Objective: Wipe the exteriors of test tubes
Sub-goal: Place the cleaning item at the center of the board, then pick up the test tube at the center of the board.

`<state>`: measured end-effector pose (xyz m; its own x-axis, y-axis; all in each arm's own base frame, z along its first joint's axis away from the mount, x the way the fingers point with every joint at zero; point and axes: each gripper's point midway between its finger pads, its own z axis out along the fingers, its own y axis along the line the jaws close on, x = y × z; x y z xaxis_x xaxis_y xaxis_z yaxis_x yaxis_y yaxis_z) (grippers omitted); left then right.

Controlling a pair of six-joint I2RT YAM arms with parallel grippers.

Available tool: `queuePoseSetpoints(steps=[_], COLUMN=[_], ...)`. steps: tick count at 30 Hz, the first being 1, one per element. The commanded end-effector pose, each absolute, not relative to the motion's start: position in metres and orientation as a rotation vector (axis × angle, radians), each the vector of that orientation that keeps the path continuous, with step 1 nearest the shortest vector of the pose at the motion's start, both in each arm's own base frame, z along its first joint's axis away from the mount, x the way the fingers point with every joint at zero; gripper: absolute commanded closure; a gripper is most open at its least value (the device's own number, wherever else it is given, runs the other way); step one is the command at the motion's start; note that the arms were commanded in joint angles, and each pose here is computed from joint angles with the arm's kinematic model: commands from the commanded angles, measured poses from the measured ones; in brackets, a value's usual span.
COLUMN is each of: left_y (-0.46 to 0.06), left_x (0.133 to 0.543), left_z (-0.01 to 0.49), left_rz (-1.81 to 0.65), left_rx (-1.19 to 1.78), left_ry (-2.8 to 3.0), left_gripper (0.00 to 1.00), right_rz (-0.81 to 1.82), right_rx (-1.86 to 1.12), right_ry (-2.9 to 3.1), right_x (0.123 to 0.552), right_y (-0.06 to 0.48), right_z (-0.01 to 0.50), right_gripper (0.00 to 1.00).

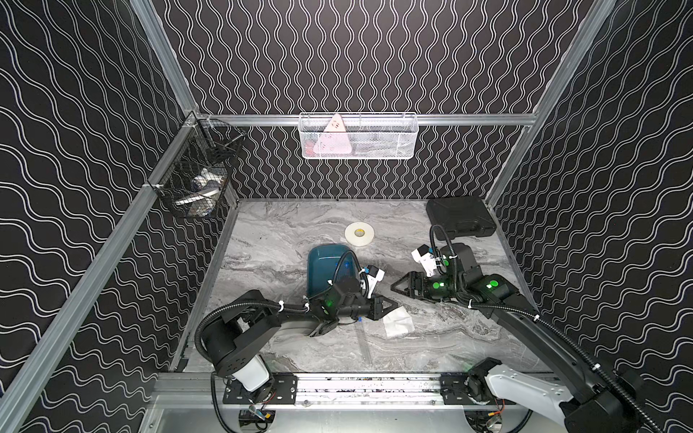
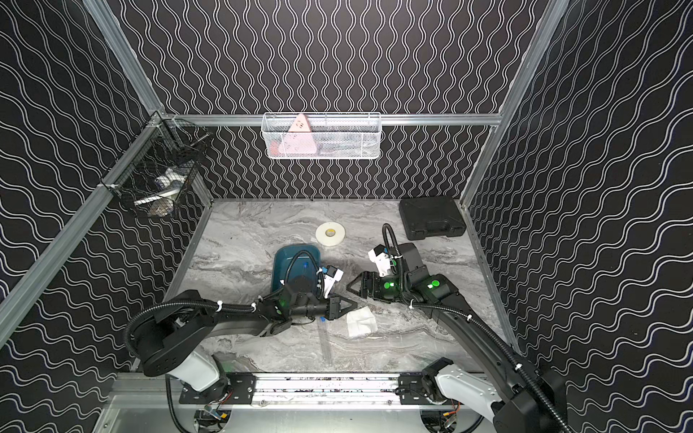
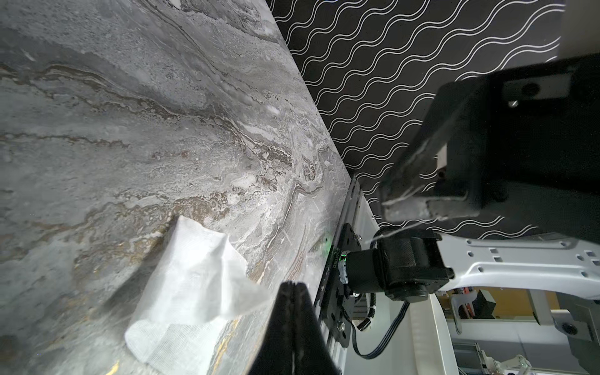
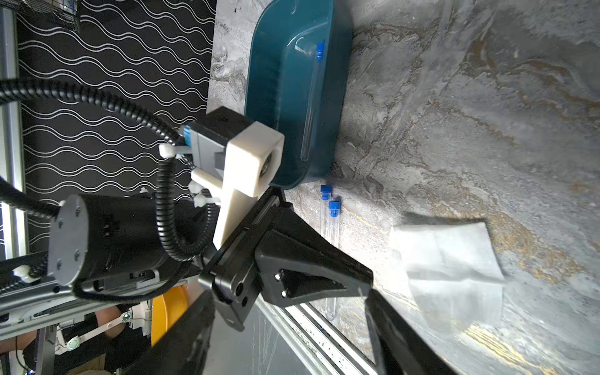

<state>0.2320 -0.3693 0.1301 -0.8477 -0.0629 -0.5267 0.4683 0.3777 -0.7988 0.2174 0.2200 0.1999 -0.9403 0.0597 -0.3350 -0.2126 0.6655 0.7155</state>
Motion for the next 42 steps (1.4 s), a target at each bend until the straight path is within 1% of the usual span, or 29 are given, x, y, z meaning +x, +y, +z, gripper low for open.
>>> queuePoseSetpoints(steps=[1,4,8,11,15,19,21,27,33,36,42], left_y=[-0.37,-0.363,-0.342,-0.319,-0.282,-0.244,-0.226,-0.189,-0.172,-0.169,-0.168], left_x=[0.236,0.237,0.236,0.234,0.233,0.234,0.234,0.233,0.231,0.23,0.229], left_z=[0.139,0.148,0.154,0.16,0.164,0.164,0.165,0.166,0.164,0.164,0.159], left_rz=[-1.493,-1.437,-1.29,-1.17,-0.97,-0.801,-0.741,-0.625,-0.582,-0.583,-0.586], left_rx=[0.336,0.336,0.35,0.335,0.287,0.196,0.148,0.051,0.017,0.002,0.0], left_ry=[2.122,2.109,2.137,2.149,2.182,2.203,2.203,2.202,2.213,2.21,2.221], left_gripper=[0.98,0.95,0.9,0.87,0.82,0.75,0.73,0.68,0.66,0.66,0.65], right_rz=[1.137,1.125,1.129,1.102,0.92,0.724,0.656,0.455,0.382,0.326,0.313], right_rx=[-0.133,-0.122,-0.107,-0.08,-0.045,-0.124,-0.143,-0.233,-0.316,-0.325,-0.331], right_ry=[2.554,2.552,2.549,2.574,2.704,2.785,2.814,2.848,2.848,2.865,2.877], right_x=[0.217,0.219,0.219,0.22,0.216,0.201,0.194,0.179,0.177,0.177,0.178], right_y=[0.216,0.212,0.21,0.207,0.201,0.223,0.238,0.276,0.307,0.31,0.316], right_z=[0.201,0.203,0.203,0.192,0.161,0.133,0.119,0.089,0.071,0.062,0.05], right_gripper=[0.27,0.27,0.28,0.31,0.39,0.43,0.46,0.53,0.59,0.61,0.65])
